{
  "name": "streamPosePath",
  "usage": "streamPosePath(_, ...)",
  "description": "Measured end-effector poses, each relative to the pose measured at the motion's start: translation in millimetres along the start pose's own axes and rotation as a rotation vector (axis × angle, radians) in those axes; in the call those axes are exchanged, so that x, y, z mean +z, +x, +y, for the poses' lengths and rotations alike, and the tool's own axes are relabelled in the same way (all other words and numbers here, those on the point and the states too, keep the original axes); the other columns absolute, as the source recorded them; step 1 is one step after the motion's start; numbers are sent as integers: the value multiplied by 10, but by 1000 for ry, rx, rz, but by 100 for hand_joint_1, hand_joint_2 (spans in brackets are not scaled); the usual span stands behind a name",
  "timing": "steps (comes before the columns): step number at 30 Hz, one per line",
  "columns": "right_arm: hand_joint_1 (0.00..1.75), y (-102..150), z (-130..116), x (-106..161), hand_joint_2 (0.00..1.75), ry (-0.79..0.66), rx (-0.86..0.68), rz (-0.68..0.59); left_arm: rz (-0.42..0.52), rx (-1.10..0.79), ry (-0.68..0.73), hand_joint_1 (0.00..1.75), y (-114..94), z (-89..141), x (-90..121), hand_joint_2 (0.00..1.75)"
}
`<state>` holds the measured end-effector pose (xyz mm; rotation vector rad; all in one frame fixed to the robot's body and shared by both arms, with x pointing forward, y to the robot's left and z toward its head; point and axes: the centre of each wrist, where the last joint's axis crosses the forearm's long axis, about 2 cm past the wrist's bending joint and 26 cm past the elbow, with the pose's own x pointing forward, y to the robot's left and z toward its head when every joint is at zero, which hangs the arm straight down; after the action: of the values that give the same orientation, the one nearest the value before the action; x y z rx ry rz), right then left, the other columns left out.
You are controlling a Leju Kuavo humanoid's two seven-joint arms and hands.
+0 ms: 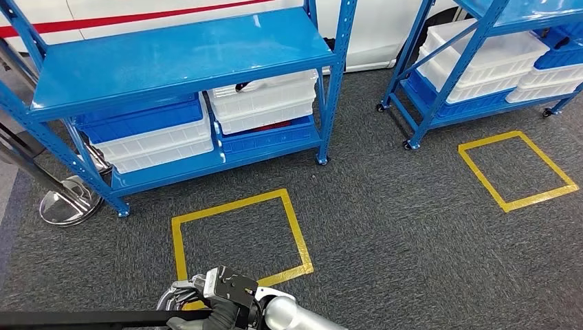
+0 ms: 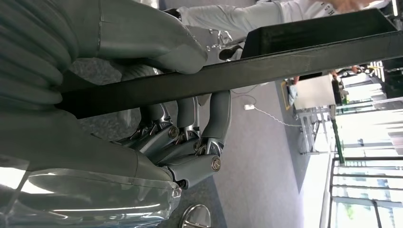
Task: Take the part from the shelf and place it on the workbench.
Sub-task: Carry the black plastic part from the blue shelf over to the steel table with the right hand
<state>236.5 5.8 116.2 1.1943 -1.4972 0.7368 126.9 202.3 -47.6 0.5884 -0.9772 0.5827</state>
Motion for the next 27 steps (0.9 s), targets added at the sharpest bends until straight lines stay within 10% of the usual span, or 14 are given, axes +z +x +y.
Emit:
streamPosePath(16, 166, 104, -132, 18, 175, -164, 63, -68, 35, 34, 30, 0, -23, 11, 15, 175)
streamPosePath(27, 166, 1182, -1080, 150, 175, -455, 270, -329, 116, 73, 70, 0, -184, 42, 109, 175)
